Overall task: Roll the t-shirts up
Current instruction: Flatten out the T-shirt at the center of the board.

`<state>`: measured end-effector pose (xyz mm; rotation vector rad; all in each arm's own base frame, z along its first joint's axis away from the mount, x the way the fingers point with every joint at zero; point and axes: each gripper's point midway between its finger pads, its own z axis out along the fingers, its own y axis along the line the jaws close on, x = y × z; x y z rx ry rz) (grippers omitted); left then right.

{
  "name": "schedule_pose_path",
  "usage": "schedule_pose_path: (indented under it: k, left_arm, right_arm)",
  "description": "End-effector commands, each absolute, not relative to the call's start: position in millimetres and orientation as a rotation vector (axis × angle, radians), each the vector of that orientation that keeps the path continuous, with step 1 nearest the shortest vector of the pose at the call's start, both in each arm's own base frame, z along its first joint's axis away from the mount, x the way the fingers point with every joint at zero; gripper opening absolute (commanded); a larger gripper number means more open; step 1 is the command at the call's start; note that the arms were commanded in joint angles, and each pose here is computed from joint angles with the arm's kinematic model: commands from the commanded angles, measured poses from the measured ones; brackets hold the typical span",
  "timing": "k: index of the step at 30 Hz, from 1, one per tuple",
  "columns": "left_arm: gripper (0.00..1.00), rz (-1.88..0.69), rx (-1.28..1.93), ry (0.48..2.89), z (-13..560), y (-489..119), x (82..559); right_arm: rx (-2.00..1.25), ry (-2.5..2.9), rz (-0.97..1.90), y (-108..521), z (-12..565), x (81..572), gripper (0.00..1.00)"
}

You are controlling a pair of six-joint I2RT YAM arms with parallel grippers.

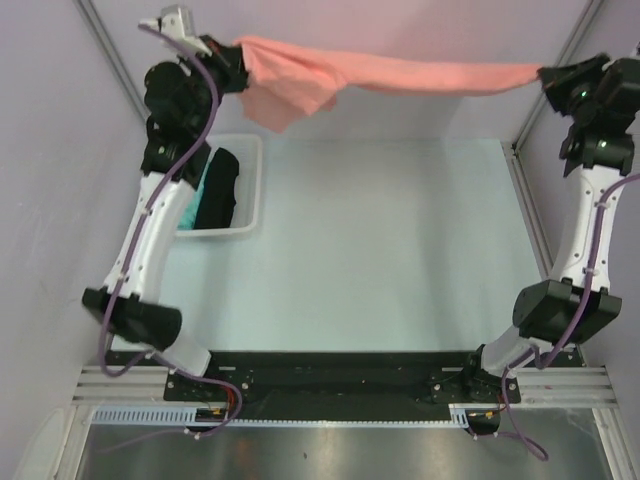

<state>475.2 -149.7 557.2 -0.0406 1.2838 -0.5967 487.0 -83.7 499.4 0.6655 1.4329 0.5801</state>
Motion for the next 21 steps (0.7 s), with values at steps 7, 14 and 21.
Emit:
schedule_pose_path:
  k: [7,14,21]
  left_arm:
    - [0.00,-0.766,-0.276,1.775,271.3,-159.5,387.4]
    - [0.47,-0.772,-0.367,2.092,124.4,-186.8,325.5]
    - [0.48,-0.586,-0.400,2.208,91.6,-175.4,293.0]
  right_arm:
    - [0.928,1.949,0.457,-61.1,234.6,421.0,0.00]
    - [1.034,2.214,0.237,-74.9,125.6,379.7,0.35]
    - [0.868,2.220,0.128,-46.0,151.8,353.0,0.58]
